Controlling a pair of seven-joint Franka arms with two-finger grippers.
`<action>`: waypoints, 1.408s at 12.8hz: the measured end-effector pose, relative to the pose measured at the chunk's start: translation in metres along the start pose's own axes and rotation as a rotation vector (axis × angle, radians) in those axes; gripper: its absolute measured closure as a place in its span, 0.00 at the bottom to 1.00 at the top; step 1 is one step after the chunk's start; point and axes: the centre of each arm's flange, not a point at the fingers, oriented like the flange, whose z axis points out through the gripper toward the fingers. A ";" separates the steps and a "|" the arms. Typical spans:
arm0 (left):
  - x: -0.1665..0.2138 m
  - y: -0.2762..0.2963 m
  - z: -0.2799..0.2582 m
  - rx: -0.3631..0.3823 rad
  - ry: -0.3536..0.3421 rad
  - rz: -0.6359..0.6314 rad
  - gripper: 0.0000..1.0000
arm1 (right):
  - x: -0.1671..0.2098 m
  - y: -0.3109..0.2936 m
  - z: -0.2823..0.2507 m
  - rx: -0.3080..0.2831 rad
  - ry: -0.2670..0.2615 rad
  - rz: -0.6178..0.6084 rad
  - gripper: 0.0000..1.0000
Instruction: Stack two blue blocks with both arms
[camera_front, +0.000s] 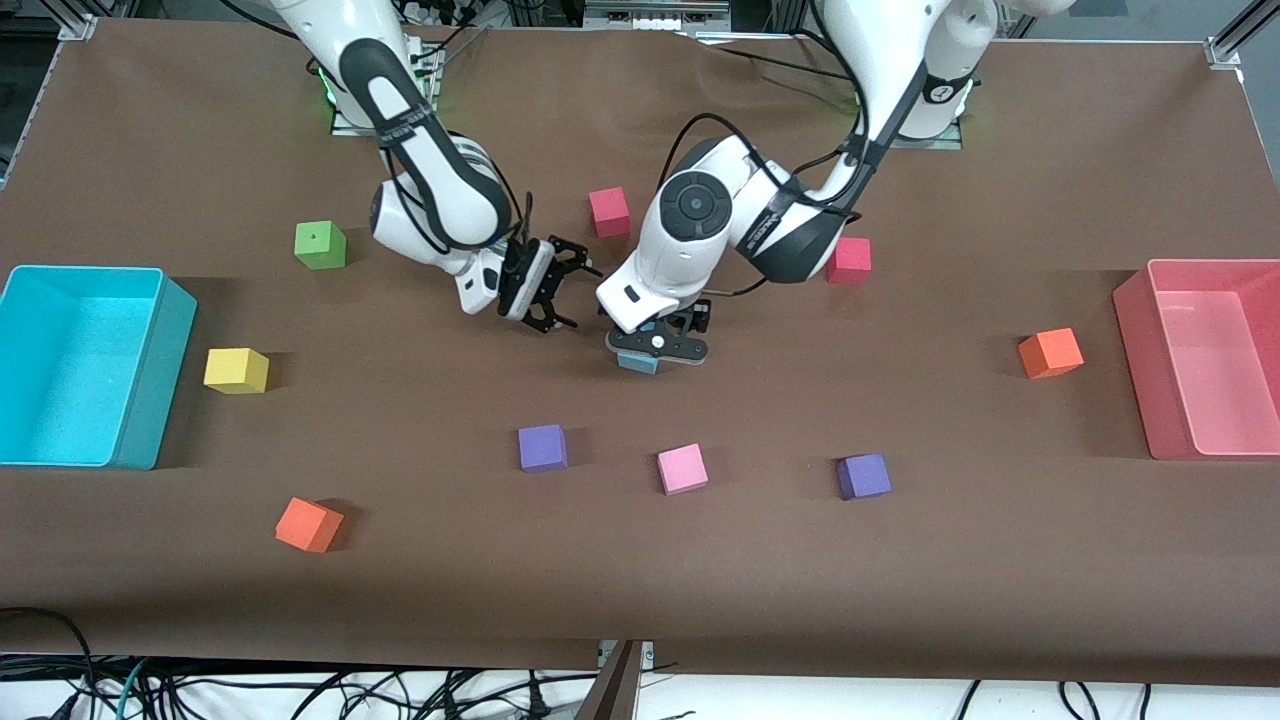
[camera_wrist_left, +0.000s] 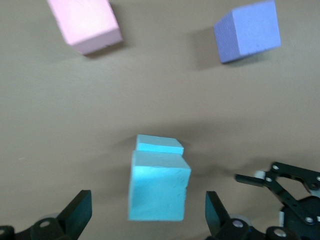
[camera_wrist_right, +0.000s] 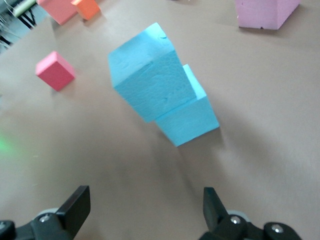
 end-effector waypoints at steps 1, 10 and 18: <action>0.006 -0.014 -0.021 0.005 -0.003 -0.021 0.00 | -0.002 0.001 -0.012 0.035 -0.011 0.032 0.00; 0.000 -0.254 -0.244 0.037 0.010 -0.223 0.00 | 0.039 0.009 -0.186 0.049 -0.576 0.251 0.00; -0.051 -0.324 -0.300 0.168 -0.031 -0.175 0.00 | 0.158 0.018 -0.347 -0.605 -0.738 0.598 0.00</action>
